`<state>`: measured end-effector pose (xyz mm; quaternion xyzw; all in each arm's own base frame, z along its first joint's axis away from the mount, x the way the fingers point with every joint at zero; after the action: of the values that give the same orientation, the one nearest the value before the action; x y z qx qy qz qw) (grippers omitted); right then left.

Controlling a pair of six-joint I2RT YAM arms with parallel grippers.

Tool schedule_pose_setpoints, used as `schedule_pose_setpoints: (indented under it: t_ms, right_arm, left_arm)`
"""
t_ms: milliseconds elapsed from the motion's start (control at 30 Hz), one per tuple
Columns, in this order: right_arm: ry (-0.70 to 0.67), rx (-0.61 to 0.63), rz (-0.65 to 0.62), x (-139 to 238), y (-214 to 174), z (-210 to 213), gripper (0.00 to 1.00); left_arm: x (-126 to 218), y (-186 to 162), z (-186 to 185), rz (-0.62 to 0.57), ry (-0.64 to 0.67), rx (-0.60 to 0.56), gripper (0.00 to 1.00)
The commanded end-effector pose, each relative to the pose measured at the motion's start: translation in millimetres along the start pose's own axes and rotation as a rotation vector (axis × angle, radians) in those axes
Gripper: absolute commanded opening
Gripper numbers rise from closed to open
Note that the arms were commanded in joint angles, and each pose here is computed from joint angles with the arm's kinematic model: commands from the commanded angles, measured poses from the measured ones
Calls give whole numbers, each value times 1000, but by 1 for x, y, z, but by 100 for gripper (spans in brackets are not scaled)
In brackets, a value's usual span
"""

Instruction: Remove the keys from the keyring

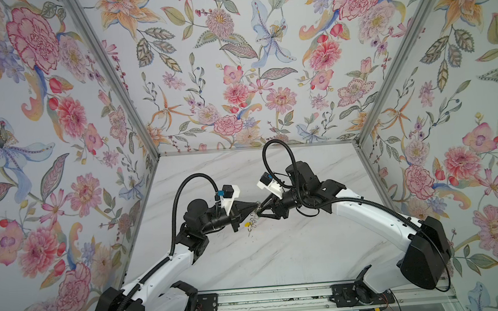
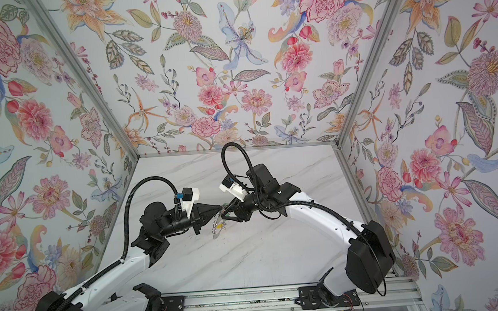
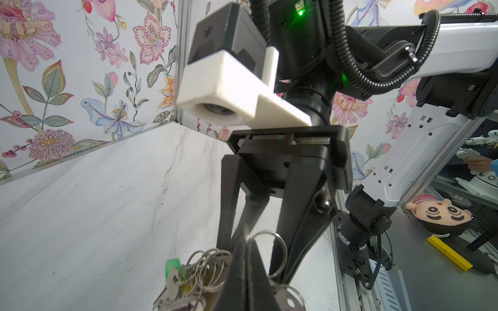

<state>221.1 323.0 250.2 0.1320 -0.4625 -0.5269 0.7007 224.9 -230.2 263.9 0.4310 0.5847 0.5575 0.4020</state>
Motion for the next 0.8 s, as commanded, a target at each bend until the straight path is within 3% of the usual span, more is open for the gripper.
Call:
schedule_pose_setpoints:
  t_ms: [0,433,767]
  right_arm:
    - [-7,60,-27,-1,14,9,44]
    - [-159,30,-91,11,22,-11,34]
    - [-119,45,-142,22,26,-1,36]
  left_arm:
    - [1,27,0,-73,-6,-55,0]
    - [4,23,-2,-77,-3,-44,0]
    - [3,24,-2,-81,-5,-44,0]
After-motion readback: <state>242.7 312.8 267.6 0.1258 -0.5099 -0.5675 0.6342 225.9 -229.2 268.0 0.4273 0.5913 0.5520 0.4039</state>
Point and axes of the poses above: each gripper's point midway between its finger pads, its own x axis back along the fingers, its own z axis along the line the jaws close on, y = z × x, the point moved 3 cm from there along x, back along the fingers, and after that the axes turned 10 degrees about -x, right-handed, at the moved point
